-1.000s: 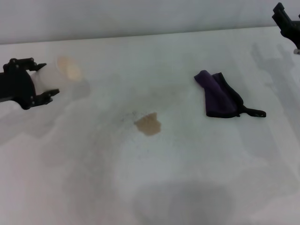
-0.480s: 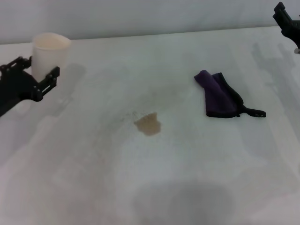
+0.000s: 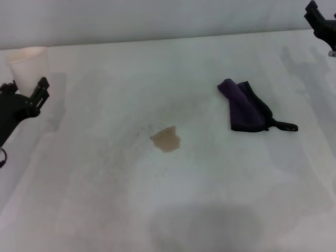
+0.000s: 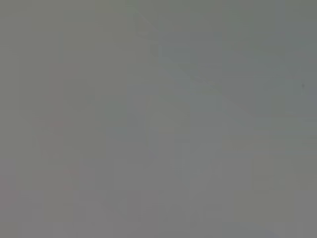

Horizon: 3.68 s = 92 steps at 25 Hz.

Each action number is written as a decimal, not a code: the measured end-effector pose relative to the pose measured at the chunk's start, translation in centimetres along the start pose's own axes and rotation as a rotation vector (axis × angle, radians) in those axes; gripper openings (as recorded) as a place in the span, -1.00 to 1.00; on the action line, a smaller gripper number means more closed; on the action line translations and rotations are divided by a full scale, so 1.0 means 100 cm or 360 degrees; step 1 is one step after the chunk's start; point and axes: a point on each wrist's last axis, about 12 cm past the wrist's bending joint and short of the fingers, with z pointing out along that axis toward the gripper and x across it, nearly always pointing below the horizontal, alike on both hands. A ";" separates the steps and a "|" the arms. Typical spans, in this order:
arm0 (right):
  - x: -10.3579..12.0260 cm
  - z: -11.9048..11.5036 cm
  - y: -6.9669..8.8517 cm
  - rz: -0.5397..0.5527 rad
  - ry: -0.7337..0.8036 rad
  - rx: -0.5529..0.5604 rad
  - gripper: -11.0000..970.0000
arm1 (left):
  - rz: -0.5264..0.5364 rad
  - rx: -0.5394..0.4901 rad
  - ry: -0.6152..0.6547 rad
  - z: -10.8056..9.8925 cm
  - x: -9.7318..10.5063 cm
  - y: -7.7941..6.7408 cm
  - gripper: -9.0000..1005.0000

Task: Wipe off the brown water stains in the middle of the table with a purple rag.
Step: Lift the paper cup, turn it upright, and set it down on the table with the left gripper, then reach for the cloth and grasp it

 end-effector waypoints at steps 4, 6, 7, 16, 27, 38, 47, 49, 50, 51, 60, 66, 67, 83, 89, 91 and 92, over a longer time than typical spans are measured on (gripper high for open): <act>-0.001 0.002 0.000 -0.0005 0.0000 0.0000 0.79 | 0.0033 0.0033 0.0036 -0.001 0.005 -0.006 0.17; -0.001 0.002 0.000 -0.0005 0.0000 0.0001 0.79 | 0.0070 0.0042 0.0052 -0.001 0.008 -0.008 0.16; -0.001 0.001 0.000 -0.0005 0.0001 0.0003 0.79 | 0.0091 0.0045 0.0061 -0.002 0.009 -0.009 0.16; -0.001 0.000 -0.003 -0.0009 0.0001 0.0012 0.79 | 0.0112 0.0041 0.0117 -0.007 0.020 -0.013 0.30; -0.002 0.000 -0.003 -0.0011 -0.0007 0.0009 0.79 | 0.0207 0.0033 0.0201 -0.016 0.033 -0.017 0.49; -0.002 0.000 -0.003 -0.0013 -0.0014 0.0007 0.79 | 0.0176 0.0012 0.0235 -0.025 0.042 -0.020 0.55; -0.002 -0.001 -0.004 -0.0013 -0.0013 0.0011 0.79 | 0.0107 -0.0040 0.0235 -0.034 0.047 -0.017 0.64; -0.002 -0.001 -0.004 -0.0014 -0.0013 0.0012 0.79 | 0.0095 -0.0045 0.0220 -0.039 0.048 -0.017 0.67; -0.002 -0.001 -0.004 -0.0014 -0.0013 0.0011 0.79 | 0.0090 -0.0045 0.0202 -0.043 0.049 -0.017 0.69; -0.002 -0.001 -0.004 -0.0015 -0.0013 0.0011 0.79 | 0.0086 -0.0045 0.0184 -0.047 0.049 -0.017 0.71; -0.006 0.003 0.002 0.0027 -0.0052 -0.0035 0.79 | 0.0010 -0.0080 0.0053 -0.085 0.057 -0.019 0.78; -0.013 0.018 0.028 -0.0094 0.0037 -0.0397 0.79 | -0.0112 -0.0219 -0.0130 -0.097 0.049 -0.011 0.78; -0.016 0.023 0.034 -0.0156 0.0065 -0.0484 0.79 | -0.0155 -0.0249 -0.0168 -0.099 0.047 -0.008 0.78; -0.052 0.073 0.150 -0.0725 0.0866 -0.0957 0.78 | -0.0257 -0.0405 -0.0357 -0.097 0.030 0.013 0.78; -0.075 0.069 0.167 -0.0991 0.1152 -0.0792 0.78 | -0.0230 -0.0414 -0.0377 -0.095 0.025 0.017 0.78; -0.083 0.065 0.172 -0.1063 0.1220 -0.0725 0.78 | -0.0215 -0.0423 -0.0380 -0.095 0.025 0.018 0.78; -0.086 0.062 0.174 -0.1082 0.1252 -0.0687 0.78 | -0.0200 -0.0427 -0.0380 -0.094 0.025 0.018 0.78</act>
